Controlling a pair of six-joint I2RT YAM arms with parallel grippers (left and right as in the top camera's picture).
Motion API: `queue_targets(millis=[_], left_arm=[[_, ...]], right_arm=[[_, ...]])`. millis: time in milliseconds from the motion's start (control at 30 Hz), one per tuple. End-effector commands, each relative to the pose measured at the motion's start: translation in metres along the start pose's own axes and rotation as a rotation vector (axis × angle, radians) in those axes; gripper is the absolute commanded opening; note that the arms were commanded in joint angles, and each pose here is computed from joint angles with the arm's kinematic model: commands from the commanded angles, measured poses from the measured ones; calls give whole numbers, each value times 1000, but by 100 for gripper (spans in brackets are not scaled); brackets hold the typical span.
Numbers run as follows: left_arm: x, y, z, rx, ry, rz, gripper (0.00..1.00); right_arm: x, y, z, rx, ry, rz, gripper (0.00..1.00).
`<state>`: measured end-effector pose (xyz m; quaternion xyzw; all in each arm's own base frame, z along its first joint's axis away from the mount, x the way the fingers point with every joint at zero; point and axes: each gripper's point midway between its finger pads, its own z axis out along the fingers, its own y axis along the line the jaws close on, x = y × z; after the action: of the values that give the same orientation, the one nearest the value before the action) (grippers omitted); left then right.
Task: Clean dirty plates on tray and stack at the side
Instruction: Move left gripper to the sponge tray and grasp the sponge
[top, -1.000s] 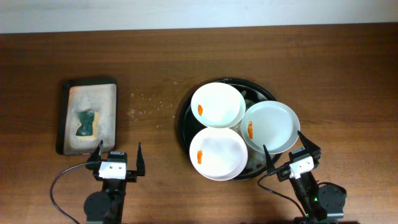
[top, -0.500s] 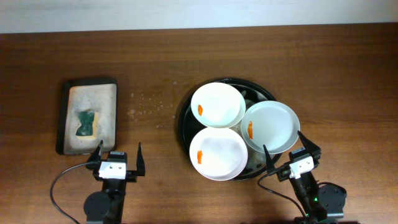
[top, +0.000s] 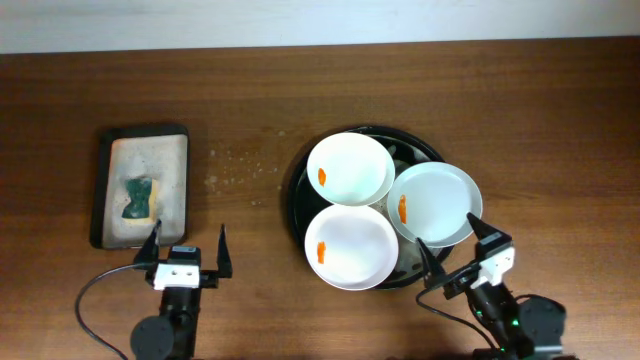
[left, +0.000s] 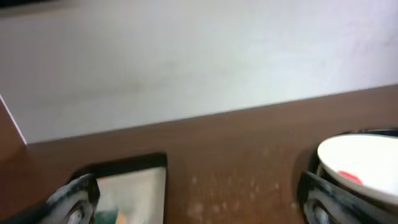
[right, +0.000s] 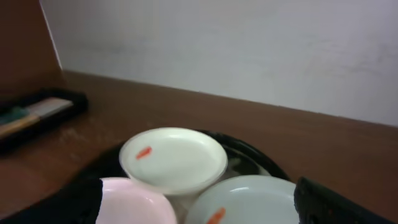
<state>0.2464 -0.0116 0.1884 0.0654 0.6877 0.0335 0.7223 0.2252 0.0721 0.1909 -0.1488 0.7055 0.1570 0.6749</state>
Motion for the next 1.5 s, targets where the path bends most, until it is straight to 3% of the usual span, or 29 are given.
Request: queue_targets(millis=[0,133,267,367,433,567,600,700,833,933,1000,1067,1133,1233,1333,1367,1433,1467], left_arm=[[-43,1,-4,22,-68,-27,100],[-79,6,7,38,57,-39,100],[-84,5,35,76,288,-44,100],[-83,-15,65,204,430,-72,100],[-75,-28,79,282,500,-97,100],[-77,-71,73,541,500,-178,100],[-80,-70,73,539,491,-175,100],[-78,-57,80,458,496,-159,100],[-67,7,84,128,597,-281,100],[-44,59,76,-48,767,-352,100],[-25,75,74,-93,892,-401,100],[-20,73,83,-68,916,-422,100],[-9,84,89,-116,935,-399,100],[18,123,88,-331,1007,-290,100],[40,128,112,-264,1023,-170,99],[52,130,116,-235,1054,-109,91],[82,129,117,-225,1136,-100,89],[98,123,114,-199,1188,-115,100]], right_arm=[[-56,8,-9,-23,-26,53,99],[-95,0,8,-16,146,137,99],[-113,-16,43,-13,357,240,99],[-110,-25,63,-8,563,329,99],[-110,-23,79,-47,610,427,99],[-96,-6,90,-175,676,525,99],[-95,-7,92,-176,677,526,99],[-96,-7,93,-176,671,522,99],[-102,1,93,-233,658,538,99],[-81,-5,88,-121,744,502,99],[-68,2,86,-68,807,433,100],[-64,11,86,-62,829,382,100],[-62,13,87,-34,836,400,100],[-62,13,87,-32,836,406,100],[-62,13,88,-31,836,406,100],[-62,13,88,-31,836,406,100],[-62,13,88,-30,836,406,100],[-62,13,88,-30,837,407,100]])
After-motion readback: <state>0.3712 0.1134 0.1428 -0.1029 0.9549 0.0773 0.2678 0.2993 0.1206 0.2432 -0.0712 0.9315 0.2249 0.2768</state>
